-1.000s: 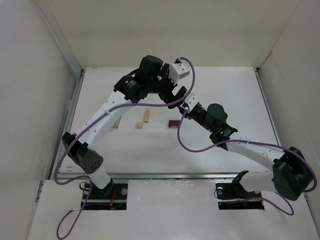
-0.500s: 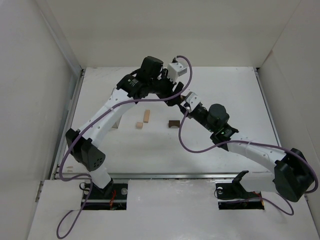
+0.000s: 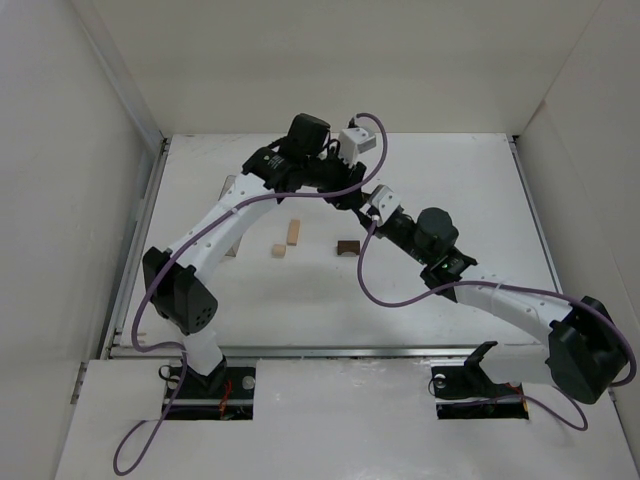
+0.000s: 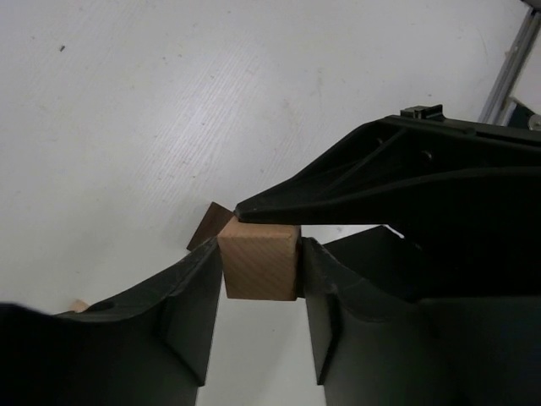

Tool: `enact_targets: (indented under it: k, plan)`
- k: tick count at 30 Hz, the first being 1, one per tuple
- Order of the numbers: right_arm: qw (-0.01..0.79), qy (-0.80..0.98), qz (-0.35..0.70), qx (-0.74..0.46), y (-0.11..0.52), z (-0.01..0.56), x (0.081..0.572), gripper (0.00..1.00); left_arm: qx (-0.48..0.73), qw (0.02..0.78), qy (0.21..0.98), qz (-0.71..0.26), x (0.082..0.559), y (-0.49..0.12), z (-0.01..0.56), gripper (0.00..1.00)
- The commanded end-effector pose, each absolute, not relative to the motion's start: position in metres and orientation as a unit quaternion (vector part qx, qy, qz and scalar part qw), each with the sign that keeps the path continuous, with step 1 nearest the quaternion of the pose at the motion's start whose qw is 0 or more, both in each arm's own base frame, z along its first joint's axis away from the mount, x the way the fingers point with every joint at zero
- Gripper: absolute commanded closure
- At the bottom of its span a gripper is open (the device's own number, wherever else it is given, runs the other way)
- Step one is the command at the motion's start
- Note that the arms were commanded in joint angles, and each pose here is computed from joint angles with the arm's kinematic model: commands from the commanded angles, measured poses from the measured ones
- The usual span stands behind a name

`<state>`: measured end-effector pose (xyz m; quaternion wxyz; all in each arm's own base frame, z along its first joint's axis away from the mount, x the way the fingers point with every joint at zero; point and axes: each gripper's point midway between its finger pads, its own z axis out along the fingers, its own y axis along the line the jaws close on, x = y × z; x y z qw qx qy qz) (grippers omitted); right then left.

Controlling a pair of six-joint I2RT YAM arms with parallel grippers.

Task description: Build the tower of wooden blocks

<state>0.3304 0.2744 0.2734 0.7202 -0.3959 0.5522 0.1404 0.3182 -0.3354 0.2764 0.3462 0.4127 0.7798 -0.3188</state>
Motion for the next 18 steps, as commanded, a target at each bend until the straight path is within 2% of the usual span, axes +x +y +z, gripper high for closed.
enact_targets:
  k: [1,4,5,6,8,9,10,14,16,17,18]
  plan:
    - [0.756,0.511,0.155,-0.379,0.276,0.31,0.321,1.0,0.417,0.358,0.766,-0.333,0.316,-0.34,0.293,0.63]
    - [0.756,0.511,0.155,-0.379,0.276,0.31,0.321,1.0,0.417,0.358,0.766,-0.333,0.316,-0.34,0.293,0.81]
    - [0.755,0.509,0.158,-0.383,0.277,0.31,0.32,1.0,0.417,0.358,0.766,-0.333,0.316,-0.34,0.293,0.92]
    - [0.752,0.512,0.158,-0.384,0.277,0.308,0.32,1.0,0.415,0.359,0.768,-0.329,0.318,-0.339,0.292,0.98]
    - [0.747,0.518,0.163,-0.383,0.278,0.307,0.32,0.99,0.418,0.363,0.768,-0.323,0.32,-0.338,0.291,1.0]
    - [0.741,0.524,0.171,-0.384,0.281,0.306,0.321,0.89,0.421,0.364,0.766,-0.321,0.32,-0.337,0.291,1.0]
    - [0.73,0.537,0.175,-0.386,0.282,0.302,0.321,0.6,0.427,0.369,0.764,-0.313,0.322,-0.336,0.291,1.0]
    - [0.715,0.586,0.167,-0.344,0.265,0.284,0.324,0.08,0.479,0.383,0.746,-0.26,0.334,-0.327,0.266,1.0]
    - [0.728,0.582,0.164,-0.324,0.252,0.291,0.315,0.0,0.511,0.391,0.735,-0.214,0.345,-0.319,0.249,1.0]
    - [0.72,0.593,0.163,-0.322,0.244,0.277,0.31,0.0,0.53,0.386,0.729,-0.197,0.347,-0.315,0.233,1.0]
    - [0.73,0.583,0.164,-0.317,0.237,0.289,0.301,0.0,0.547,0.385,0.72,-0.184,0.35,-0.309,0.227,1.0]
